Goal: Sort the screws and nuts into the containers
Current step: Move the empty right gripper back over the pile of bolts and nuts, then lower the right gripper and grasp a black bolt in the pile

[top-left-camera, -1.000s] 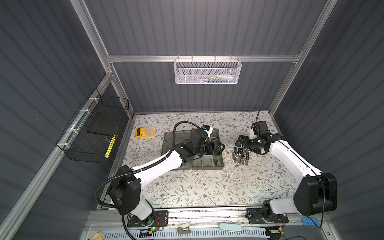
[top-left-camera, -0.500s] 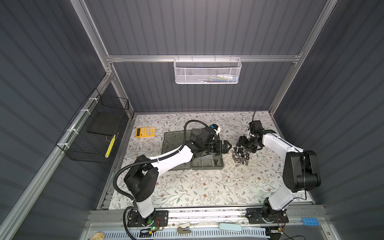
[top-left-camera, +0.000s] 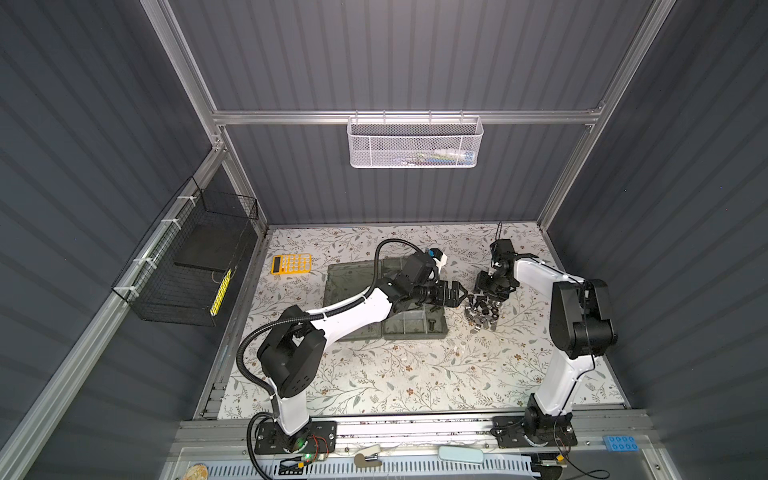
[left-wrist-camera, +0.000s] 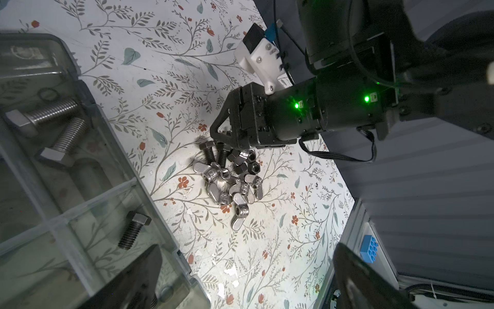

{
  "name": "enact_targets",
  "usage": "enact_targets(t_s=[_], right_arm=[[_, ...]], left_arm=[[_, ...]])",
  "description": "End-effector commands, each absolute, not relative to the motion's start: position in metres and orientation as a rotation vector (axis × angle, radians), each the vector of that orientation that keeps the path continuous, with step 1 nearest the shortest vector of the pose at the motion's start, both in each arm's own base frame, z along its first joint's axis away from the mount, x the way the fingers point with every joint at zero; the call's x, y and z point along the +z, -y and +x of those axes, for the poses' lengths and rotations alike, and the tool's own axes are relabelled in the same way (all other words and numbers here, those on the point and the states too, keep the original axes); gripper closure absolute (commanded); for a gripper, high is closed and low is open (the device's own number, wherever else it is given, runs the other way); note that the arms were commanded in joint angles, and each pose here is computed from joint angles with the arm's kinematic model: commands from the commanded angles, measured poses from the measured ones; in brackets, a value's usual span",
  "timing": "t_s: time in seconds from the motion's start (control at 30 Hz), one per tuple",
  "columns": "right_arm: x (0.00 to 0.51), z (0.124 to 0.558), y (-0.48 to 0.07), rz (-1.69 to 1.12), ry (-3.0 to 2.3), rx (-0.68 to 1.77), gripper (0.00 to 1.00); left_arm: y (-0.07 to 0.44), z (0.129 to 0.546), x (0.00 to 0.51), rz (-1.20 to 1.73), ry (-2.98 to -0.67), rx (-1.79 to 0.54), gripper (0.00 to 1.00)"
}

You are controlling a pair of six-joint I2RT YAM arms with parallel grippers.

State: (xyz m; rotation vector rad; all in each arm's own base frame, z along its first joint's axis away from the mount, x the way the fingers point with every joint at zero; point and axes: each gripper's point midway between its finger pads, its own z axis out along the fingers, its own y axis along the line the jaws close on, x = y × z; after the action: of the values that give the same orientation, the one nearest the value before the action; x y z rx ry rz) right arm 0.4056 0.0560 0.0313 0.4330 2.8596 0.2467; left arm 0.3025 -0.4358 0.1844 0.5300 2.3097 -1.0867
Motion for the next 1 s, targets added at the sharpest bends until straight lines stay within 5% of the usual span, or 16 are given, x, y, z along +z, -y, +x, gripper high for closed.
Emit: enact_targets(t_s=[0.0,0.43,0.97], right_arm=[[0.024,0.403,-0.047,0.425,-2.902,0.166,0.42],[0.014,0.399,-0.047,0.367,-2.957,0.046,0.63],[0.016,0.396,-0.056,0.318,-2.982,0.037,0.63]], left_arm=[[0.443,0.301,0.188,0.59,-2.29,-1.1,0.0],[0.443,0.303,0.176,0.589,-2.31,-1.131,0.0],[0.428,0.302,0.176,0.561,-2.311,-1.13,0.0]])
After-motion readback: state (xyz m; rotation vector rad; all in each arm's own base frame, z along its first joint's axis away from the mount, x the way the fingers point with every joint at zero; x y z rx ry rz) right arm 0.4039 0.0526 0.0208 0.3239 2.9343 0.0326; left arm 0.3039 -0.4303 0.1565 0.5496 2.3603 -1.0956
